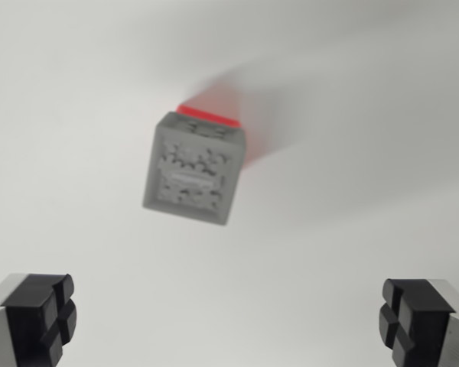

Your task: Destack cube

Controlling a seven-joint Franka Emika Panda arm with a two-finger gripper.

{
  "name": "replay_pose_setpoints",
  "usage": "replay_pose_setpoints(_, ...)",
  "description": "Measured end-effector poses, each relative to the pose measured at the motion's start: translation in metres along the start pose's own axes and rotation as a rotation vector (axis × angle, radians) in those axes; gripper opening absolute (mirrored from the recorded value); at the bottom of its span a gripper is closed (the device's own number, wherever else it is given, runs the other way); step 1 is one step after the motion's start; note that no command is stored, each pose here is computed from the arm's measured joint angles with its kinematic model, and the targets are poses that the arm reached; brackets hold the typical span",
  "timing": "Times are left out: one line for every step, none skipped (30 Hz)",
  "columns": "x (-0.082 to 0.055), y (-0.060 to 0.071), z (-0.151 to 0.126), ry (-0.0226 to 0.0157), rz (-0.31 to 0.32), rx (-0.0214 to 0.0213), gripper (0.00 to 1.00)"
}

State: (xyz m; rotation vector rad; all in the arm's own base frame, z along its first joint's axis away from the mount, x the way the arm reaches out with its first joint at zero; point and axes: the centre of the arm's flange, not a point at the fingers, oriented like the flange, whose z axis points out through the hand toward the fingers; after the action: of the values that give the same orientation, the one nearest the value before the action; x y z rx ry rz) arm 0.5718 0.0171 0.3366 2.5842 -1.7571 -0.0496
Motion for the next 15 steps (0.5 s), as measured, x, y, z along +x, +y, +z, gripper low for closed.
replay_pose_setpoints(-0.002,-0.001,0.003,0.0013,0.018,0.0035,1.00)
replay_pose_setpoints(-0.004,-0.001,0.005,0.0018,0.028,0.0050,1.00)
replay_pose_setpoints(-0.006,-0.002,0.008,0.0028,0.046,0.0080,1.00)
replay_pose_setpoints(-0.009,-0.002,0.011,0.0036,0.066,0.0109,1.00)
replay_pose_setpoints(-0.012,-0.003,0.015,0.0045,0.087,0.0141,1.00)
replay_pose_setpoints(-0.015,-0.004,0.018,0.0053,0.108,0.0173,1.00)
replay_pose_setpoints(-0.016,-0.004,0.020,0.0057,0.119,0.0185,1.00)
replay_pose_setpoints(-0.020,-0.005,0.025,0.0069,0.142,0.0219,1.00)
replay_pose_setpoints(-0.023,-0.006,0.029,0.0079,0.163,0.0243,1.00)
replay_pose_setpoints(-0.026,-0.007,0.033,0.0090,0.180,0.0261,1.00)
replay_pose_setpoints(-0.028,-0.007,0.036,0.0093,0.189,0.0271,1.00)
replay_pose_setpoints(-0.029,-0.008,0.039,0.0096,0.192,0.0287,1.00)
replay_pose_setpoints(-0.030,-0.008,0.041,0.0096,0.194,0.0293,1.00)
replay_pose_setpoints(-0.030,-0.009,0.045,0.0097,0.197,0.0304,1.00)
replay_pose_setpoints(-0.029,-0.008,0.049,0.0098,0.199,0.0306,1.00)
